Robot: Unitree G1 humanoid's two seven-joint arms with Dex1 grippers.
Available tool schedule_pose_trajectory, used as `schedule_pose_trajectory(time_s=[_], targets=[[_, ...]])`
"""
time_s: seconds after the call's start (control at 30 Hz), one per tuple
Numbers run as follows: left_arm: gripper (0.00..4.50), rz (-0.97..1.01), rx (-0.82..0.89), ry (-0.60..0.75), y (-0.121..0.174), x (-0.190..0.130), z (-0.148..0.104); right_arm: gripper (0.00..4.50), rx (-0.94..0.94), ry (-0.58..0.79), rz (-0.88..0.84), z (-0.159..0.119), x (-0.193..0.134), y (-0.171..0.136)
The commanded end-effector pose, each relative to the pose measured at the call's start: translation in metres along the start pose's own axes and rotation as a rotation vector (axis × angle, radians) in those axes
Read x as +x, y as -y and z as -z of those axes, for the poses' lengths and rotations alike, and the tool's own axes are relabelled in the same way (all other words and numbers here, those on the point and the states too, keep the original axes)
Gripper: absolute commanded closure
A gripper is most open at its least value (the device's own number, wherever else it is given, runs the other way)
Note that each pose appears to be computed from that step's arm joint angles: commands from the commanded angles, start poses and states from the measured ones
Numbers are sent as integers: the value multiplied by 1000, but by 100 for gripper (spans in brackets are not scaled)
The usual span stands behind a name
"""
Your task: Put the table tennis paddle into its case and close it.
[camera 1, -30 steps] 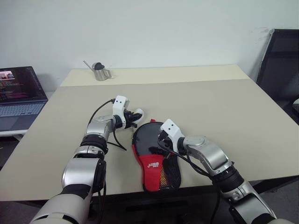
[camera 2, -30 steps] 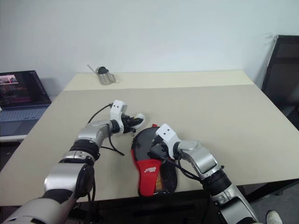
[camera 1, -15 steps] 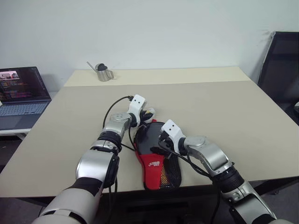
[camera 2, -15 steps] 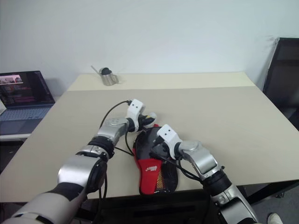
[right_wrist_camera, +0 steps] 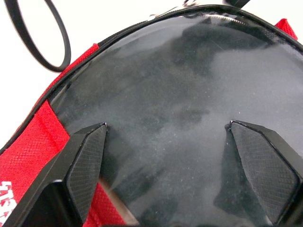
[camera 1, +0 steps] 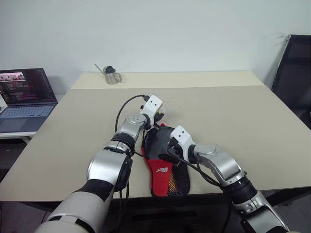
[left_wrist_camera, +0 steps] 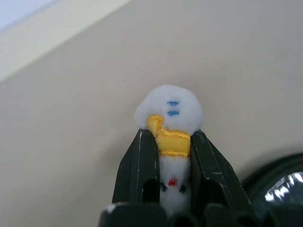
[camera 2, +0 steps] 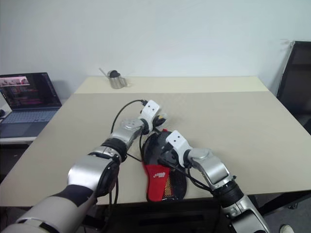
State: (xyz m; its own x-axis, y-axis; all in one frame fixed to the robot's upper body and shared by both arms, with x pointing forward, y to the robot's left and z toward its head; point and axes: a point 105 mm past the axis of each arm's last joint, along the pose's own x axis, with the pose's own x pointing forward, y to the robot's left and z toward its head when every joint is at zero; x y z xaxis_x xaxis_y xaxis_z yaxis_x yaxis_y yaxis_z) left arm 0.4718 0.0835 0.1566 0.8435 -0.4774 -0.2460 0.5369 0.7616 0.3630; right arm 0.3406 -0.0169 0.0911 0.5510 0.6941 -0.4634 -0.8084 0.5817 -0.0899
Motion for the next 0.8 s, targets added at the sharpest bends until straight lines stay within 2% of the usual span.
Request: schedule_pose_trajectory(time_s=[0.03,0.23,0.5,0.63,0.8], targets=[[414,-55,95,119,-9,1,-47,0,101,-172,-2,50,0,-5],[414,-78,264,154,2,6,-70,0,120,-189,5,57,-6,-11],[414,-22,426,199,42,18,-91,0,139,-202,27,61,-13,-12],[414,-15,448,181,49,21,-88,0,145,-205,35,63,-16,-12],[414,45,467,105,57,24,-64,0,147,-201,36,61,-15,-13]])
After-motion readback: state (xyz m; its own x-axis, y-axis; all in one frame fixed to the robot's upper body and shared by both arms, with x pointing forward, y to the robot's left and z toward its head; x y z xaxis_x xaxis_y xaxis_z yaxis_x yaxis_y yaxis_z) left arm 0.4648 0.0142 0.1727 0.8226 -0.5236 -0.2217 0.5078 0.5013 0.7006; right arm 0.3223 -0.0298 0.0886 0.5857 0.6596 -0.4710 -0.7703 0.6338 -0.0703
